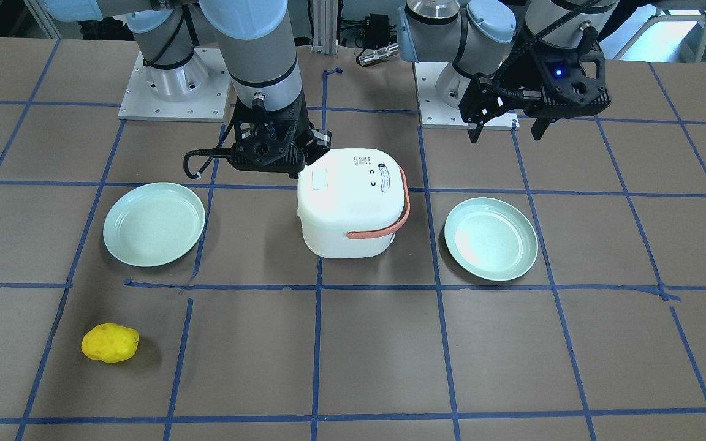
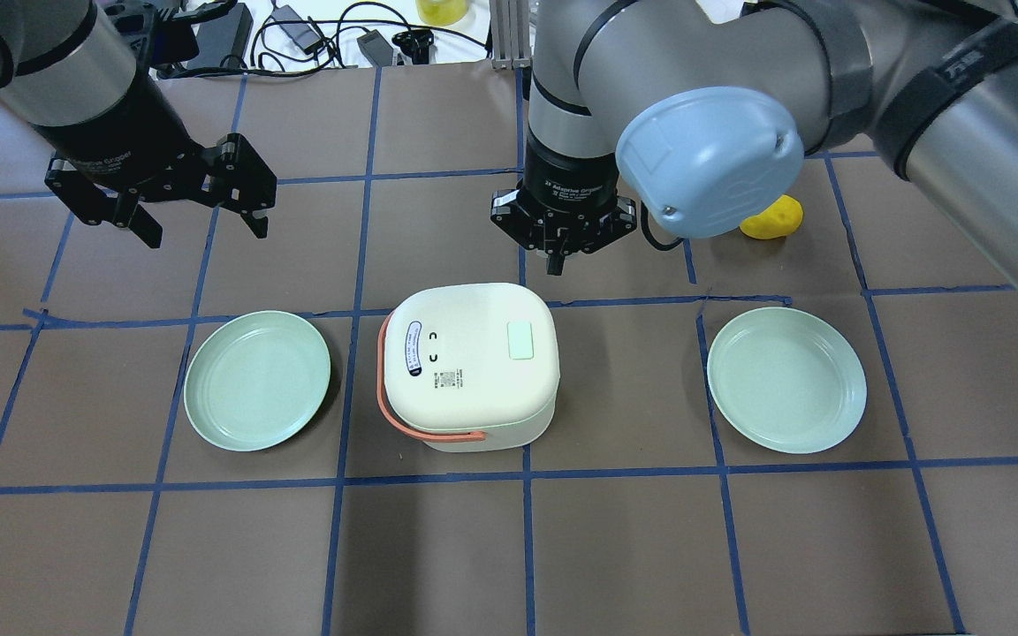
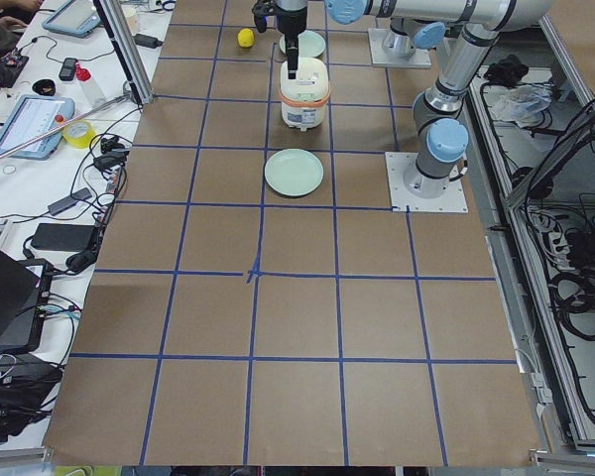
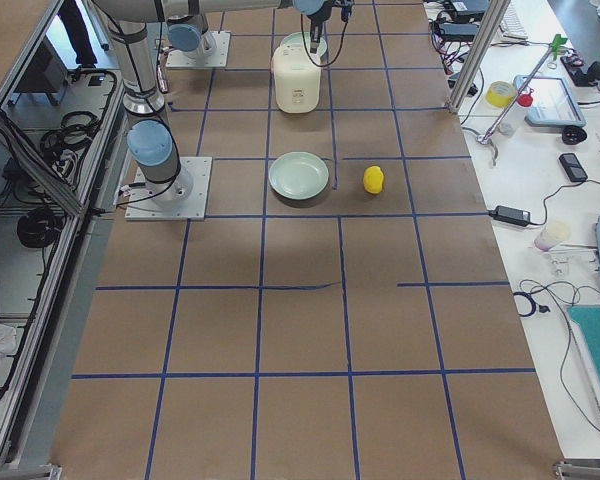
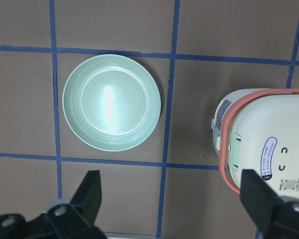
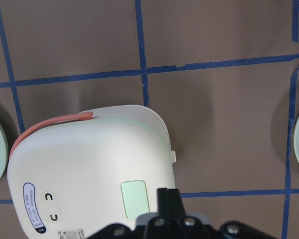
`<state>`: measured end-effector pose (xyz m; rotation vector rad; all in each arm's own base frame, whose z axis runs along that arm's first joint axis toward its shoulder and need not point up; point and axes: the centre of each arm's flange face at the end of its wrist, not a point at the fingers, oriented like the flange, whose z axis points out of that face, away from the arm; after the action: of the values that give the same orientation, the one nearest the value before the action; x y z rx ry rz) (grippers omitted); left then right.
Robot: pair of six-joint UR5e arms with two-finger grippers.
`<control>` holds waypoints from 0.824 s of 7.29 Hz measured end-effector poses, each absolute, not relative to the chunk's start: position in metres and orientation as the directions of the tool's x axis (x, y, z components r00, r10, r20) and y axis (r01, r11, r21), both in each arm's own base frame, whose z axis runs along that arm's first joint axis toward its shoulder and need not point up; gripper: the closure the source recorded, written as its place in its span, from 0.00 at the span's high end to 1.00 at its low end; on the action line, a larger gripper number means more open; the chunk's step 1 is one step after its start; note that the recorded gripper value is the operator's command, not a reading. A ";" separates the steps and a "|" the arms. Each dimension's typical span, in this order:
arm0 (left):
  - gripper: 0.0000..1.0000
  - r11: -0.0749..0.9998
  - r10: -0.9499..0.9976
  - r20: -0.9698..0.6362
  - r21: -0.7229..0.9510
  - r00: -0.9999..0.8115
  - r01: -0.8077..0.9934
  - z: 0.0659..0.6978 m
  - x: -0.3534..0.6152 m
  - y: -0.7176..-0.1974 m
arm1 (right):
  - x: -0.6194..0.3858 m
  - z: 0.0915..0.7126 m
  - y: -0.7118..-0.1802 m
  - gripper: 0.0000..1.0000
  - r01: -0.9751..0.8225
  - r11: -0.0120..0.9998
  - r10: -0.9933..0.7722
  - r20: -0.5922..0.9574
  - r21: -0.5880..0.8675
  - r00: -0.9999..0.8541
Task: Press rice cooker button
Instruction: 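Move the right gripper over the rice cooker's lid button, then press down on the lid button with the right gripper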
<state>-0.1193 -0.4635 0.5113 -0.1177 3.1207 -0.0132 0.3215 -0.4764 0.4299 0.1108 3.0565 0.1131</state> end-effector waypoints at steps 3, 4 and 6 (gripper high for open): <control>1.00 0.997 -0.075 -0.018 -0.009 -0.997 -0.075 0.511 -0.119 -0.463 | 0.342 0.398 -0.462 0.00 0.042 0.997 0.047 -0.065 0.068 -0.997; 1.00 0.997 -0.076 -0.018 -0.009 -0.997 -0.075 0.511 -0.119 -0.464 | 0.344 0.384 -0.457 0.00 0.035 0.997 0.039 -0.059 0.066 -0.998; 1.00 0.997 -0.076 -0.018 -0.009 -0.997 -0.076 0.511 -0.119 -0.464 | 0.345 0.364 -0.451 0.00 0.025 0.997 0.029 -0.051 0.075 -0.998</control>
<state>-0.1193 -0.4635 0.5113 -0.1184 3.1206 -0.0132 0.3453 -0.4507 0.3636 0.0419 3.0866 0.1143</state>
